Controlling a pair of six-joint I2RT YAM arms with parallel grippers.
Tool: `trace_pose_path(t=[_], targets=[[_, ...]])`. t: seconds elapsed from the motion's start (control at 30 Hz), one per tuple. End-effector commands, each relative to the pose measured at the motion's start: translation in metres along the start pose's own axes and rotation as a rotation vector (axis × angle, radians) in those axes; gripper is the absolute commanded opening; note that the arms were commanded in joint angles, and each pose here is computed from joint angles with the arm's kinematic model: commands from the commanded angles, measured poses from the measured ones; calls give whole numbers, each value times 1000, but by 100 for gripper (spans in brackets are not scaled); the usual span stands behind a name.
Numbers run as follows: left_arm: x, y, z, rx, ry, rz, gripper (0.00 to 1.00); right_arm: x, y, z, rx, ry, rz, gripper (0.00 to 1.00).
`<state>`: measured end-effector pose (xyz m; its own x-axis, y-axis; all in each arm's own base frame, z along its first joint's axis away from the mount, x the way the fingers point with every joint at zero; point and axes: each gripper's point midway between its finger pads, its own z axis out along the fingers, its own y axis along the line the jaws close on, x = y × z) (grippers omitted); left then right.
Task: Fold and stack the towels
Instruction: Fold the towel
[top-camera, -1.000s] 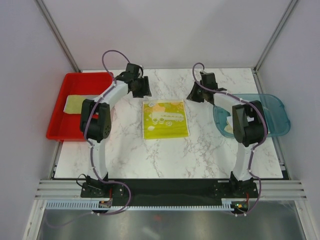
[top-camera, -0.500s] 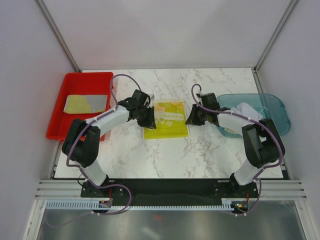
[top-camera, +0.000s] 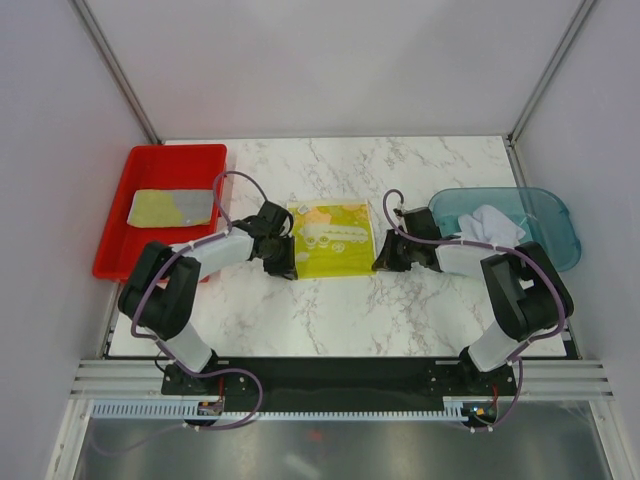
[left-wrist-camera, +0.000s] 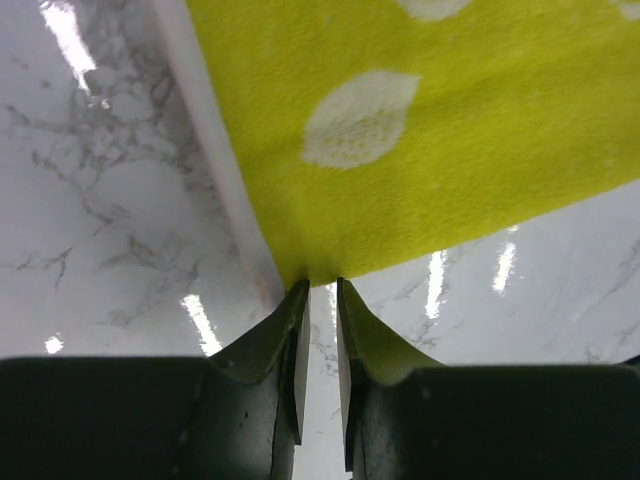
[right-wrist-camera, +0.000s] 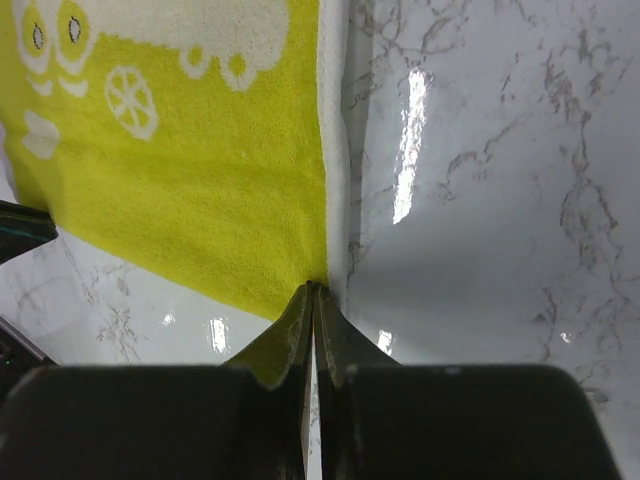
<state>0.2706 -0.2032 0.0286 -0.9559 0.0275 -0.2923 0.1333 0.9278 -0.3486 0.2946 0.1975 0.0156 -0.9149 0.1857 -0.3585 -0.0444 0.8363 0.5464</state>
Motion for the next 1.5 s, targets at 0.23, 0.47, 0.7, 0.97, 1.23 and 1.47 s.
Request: trace_pose_path(t=[0.23,0.47,0.7,0.97,1.23,1.47], targets=[[9,28,9,-137,2,-86,22,1,-9,3,19,-34,-20,8],[11,20,-15,-109,-29,-97,31,4,-6,-12,33,-53,-1,9],[1,4,-48,-43,-113,-110,50,-7,10,-43,45,-130,-11,28],[3,5,-28,73,-86,-203,52,-5,6,-41,84,-133,7,49],[5,6,-10,105,-57,-234,50,-1,3,-22,92,-111,29,49],[11,15,0,93,-44,-278,49,7,-3,-17,117,-120,73,48]])
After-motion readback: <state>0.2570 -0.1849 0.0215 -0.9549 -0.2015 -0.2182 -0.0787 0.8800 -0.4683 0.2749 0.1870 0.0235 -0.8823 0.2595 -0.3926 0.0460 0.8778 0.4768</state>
